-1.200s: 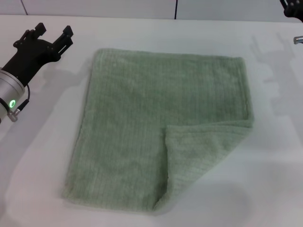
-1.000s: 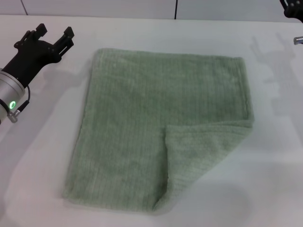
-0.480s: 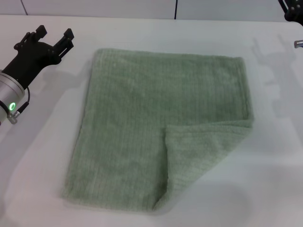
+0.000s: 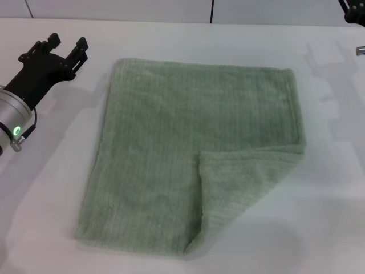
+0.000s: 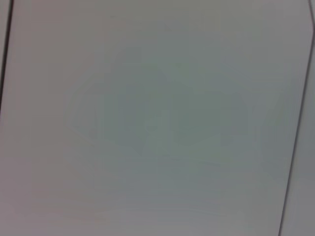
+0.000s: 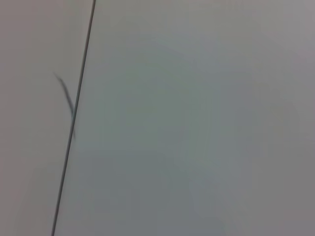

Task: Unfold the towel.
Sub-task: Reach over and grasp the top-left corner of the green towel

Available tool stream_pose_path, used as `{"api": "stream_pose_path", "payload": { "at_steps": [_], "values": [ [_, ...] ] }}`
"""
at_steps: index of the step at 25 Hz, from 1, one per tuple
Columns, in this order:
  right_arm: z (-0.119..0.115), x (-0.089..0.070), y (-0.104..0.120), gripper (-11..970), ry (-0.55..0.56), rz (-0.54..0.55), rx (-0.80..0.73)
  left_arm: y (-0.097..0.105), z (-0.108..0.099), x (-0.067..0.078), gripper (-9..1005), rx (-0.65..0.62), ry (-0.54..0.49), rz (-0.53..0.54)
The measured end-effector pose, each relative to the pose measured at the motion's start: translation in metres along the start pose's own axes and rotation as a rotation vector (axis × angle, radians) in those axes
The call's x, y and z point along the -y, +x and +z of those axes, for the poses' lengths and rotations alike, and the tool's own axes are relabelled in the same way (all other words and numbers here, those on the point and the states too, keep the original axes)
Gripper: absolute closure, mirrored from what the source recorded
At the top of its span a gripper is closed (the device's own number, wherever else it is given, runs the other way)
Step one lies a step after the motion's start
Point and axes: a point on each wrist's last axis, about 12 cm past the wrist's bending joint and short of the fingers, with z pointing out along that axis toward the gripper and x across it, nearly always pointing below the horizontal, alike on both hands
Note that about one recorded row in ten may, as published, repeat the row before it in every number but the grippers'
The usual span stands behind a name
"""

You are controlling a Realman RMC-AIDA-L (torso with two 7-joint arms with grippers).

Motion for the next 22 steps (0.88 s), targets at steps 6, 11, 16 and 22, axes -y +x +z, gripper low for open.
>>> {"api": "stream_pose_path", "payload": {
  "at_steps": [6,11,16,22],
  "values": [
    [0.001,0.0,-0.002,230,0.001,-0.002,0.012,-0.001,0.005,0.003,362,-0.011,0.007,0.01],
    [0.006,0.001,-0.006,230,0.003,0.005,0.029,0.0,0.014,0.006,559,-0.045,0.012,0.001],
    [0.009,0.006,-0.009,229,0.037,0.021,0.041,0.0,0.023,0.017,777,-0.074,0.072,0.006],
    [0.008,0.007,-0.008,229,0.043,0.024,0.038,0.008,0.028,0.033,998,-0.143,0.148,0.051]
  ]
}}
